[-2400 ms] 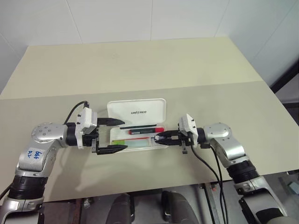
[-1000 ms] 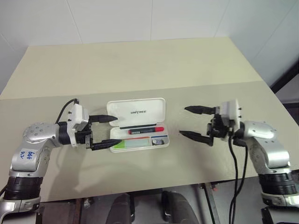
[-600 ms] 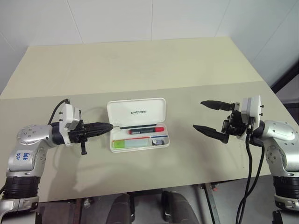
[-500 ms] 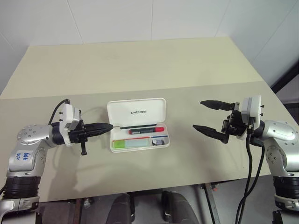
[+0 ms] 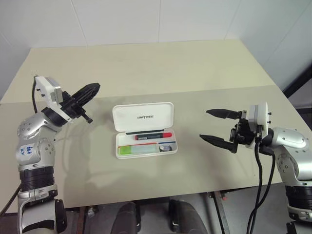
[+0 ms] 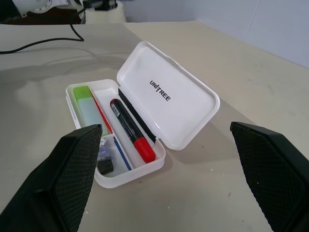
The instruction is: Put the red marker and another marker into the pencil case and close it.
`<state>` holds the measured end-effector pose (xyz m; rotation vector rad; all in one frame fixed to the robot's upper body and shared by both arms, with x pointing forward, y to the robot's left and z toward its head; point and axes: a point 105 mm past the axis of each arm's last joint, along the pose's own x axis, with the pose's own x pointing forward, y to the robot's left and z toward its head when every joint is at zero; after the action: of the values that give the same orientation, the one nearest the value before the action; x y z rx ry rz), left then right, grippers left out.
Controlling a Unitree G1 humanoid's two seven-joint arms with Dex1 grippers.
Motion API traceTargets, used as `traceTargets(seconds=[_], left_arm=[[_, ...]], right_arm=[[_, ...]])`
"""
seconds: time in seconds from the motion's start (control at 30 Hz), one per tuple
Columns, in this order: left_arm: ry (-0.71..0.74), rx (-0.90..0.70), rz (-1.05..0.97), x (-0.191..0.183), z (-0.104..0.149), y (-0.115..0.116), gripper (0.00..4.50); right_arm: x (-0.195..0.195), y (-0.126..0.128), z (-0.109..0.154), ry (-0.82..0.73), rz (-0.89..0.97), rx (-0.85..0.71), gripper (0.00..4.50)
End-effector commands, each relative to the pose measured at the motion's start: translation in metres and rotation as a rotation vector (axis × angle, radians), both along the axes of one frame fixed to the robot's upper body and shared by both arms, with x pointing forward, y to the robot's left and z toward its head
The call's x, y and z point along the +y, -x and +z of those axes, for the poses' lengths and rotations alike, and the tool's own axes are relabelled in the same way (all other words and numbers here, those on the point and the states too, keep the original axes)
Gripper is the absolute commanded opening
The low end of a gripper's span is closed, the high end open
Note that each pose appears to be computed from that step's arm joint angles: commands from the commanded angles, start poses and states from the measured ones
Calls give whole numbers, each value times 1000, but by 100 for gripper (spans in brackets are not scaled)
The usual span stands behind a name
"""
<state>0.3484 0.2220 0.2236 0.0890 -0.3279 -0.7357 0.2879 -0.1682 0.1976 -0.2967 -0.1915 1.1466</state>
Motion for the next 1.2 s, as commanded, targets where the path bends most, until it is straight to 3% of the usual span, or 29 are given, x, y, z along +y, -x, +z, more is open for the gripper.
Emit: traceTargets(seconds=[0.03, 0.1, 0.17, 0.47, 0.8, 0.9, 1.2], left_arm=[[-99, 55, 22, -6, -12, -11, 1], [-187, 148, 31, -11, -35, -18, 1], [-195, 186, 3, -17, -42, -19, 1], [-205, 143, -140, -33, -33, -15, 1], [-358, 141, -421, -43, -41, 24, 1], [-469, 176, -524, -53, -55, 37, 1], [-540, 336, -643, -74, -77, 53, 1]], right_arm=[[3, 6, 14, -2, 2, -75, 450], [3, 7, 15, -6, -7, -83, 450], [4, 8, 16, -8, -11, -86, 450], [5, 12, 15, -15, -32, -92, 450], [7, 14, 12, -31, -42, -84, 450], [7, 14, 12, -35, -45, -83, 450], [8, 15, 11, -41, -63, -86, 450]])
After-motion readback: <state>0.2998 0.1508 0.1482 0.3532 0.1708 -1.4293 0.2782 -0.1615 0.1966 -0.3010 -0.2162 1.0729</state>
